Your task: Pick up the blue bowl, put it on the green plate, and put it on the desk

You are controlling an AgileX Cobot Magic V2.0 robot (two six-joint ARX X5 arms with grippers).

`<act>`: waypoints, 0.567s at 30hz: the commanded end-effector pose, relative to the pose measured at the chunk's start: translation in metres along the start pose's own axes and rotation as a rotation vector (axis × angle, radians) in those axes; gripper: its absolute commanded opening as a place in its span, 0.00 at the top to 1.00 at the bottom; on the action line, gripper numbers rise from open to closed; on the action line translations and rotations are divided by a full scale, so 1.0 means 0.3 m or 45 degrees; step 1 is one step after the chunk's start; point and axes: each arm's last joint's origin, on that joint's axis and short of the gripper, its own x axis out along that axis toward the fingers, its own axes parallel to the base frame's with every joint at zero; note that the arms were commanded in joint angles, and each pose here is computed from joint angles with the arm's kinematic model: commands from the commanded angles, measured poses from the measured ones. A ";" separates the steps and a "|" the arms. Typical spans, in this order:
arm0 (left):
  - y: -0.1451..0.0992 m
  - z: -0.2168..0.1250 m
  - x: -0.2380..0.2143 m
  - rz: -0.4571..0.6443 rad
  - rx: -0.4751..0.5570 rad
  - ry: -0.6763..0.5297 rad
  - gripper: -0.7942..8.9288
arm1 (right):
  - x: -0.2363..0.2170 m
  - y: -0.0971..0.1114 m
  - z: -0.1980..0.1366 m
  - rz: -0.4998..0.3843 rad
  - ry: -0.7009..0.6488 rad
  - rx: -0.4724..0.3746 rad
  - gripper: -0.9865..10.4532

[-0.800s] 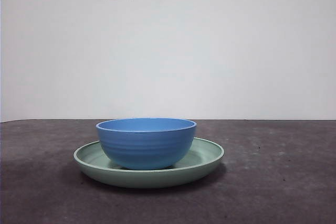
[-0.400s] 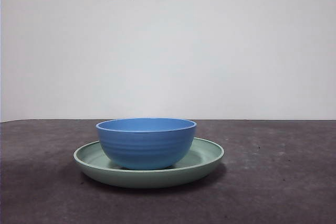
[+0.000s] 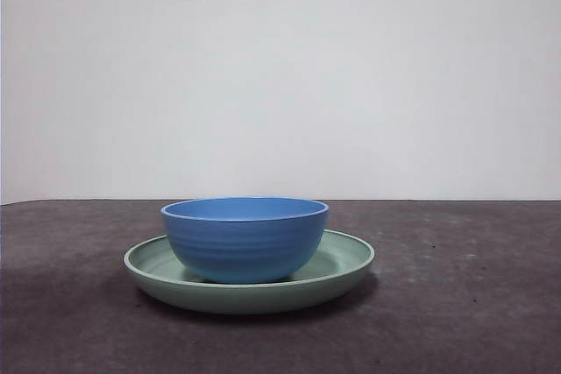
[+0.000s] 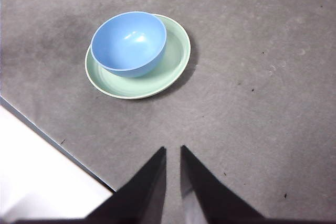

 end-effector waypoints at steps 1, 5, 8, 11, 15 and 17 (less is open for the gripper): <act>0.018 -0.020 0.001 0.094 0.002 -0.078 0.90 | -0.005 0.003 0.010 0.008 -0.021 -0.001 0.88; 0.076 -0.103 0.046 0.358 -0.073 -0.258 0.90 | -0.005 0.003 0.010 0.009 -0.021 -0.001 0.88; 0.126 -0.183 0.099 0.518 -0.090 -0.402 0.90 | -0.005 0.003 0.010 0.009 -0.021 -0.001 0.88; 0.170 -0.273 0.159 0.623 -0.122 -0.499 0.90 | -0.005 0.003 0.010 0.008 -0.021 0.000 0.88; 0.217 -0.385 0.227 0.802 -0.155 -0.544 0.90 | -0.005 0.003 0.009 0.009 -0.020 -0.001 0.88; 0.228 -0.429 0.251 0.836 -0.194 -0.537 0.90 | -0.005 0.003 0.010 0.008 -0.021 -0.001 0.88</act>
